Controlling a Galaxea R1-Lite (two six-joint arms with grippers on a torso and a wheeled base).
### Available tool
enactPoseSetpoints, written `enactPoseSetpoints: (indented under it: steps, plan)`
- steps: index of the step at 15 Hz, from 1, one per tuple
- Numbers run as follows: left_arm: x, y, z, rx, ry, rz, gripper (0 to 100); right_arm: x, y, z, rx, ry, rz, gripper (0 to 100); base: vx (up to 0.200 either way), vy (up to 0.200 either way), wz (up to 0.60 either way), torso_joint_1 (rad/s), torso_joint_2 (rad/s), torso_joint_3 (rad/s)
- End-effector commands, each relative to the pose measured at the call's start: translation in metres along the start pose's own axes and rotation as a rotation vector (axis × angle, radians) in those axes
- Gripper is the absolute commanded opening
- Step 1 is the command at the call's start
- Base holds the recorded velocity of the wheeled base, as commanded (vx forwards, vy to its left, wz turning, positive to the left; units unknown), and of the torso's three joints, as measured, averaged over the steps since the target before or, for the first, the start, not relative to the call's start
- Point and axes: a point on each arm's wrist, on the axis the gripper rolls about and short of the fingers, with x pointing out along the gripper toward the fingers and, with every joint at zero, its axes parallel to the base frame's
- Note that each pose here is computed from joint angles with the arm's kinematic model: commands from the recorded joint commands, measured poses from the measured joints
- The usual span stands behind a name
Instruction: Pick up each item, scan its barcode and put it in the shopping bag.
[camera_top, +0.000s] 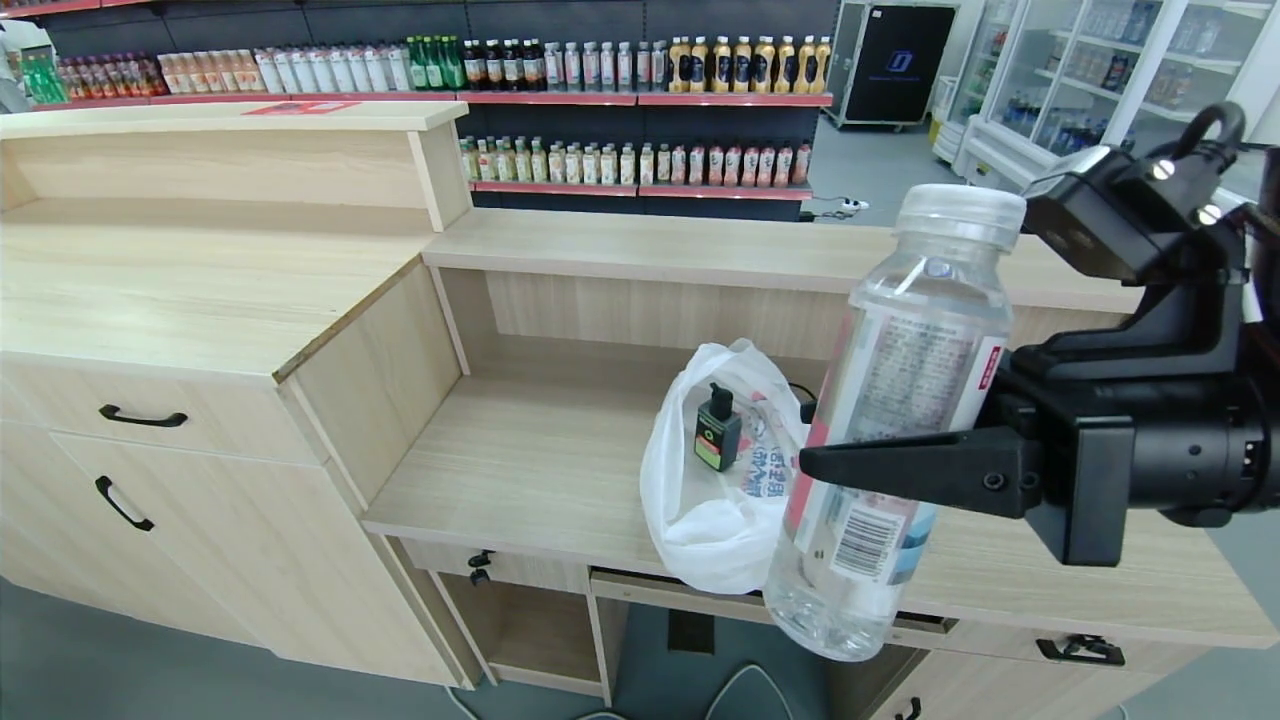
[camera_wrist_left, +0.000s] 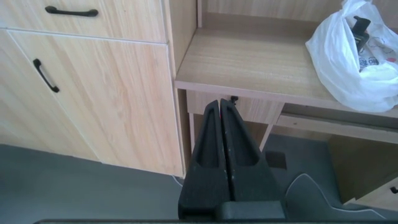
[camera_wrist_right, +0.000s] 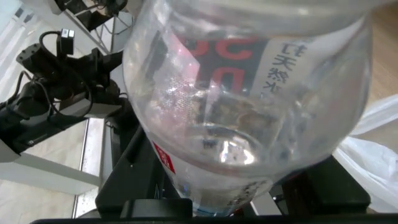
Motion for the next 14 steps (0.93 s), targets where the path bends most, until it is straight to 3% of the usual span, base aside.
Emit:
enactPoseSetpoints:
  steps: [1, 14]
  plan:
    - [0.0, 0.0, 0.0, 0.0, 0.0, 0.001, 0, 0.0006, 0.0027, -0.003, -0.002, 0.003, 0.01, 0, 0.0, 0.0, 0.0, 0.0, 0.0, 0.0]
    - [0.0, 0.0, 0.0, 0.0, 0.0, 0.001, 0, 0.0, 0.0012, -0.0064, 0.0, 0.003, 0.002, 0, 0.0, 0.0, 0.0, 0.0, 0.0, 0.0]
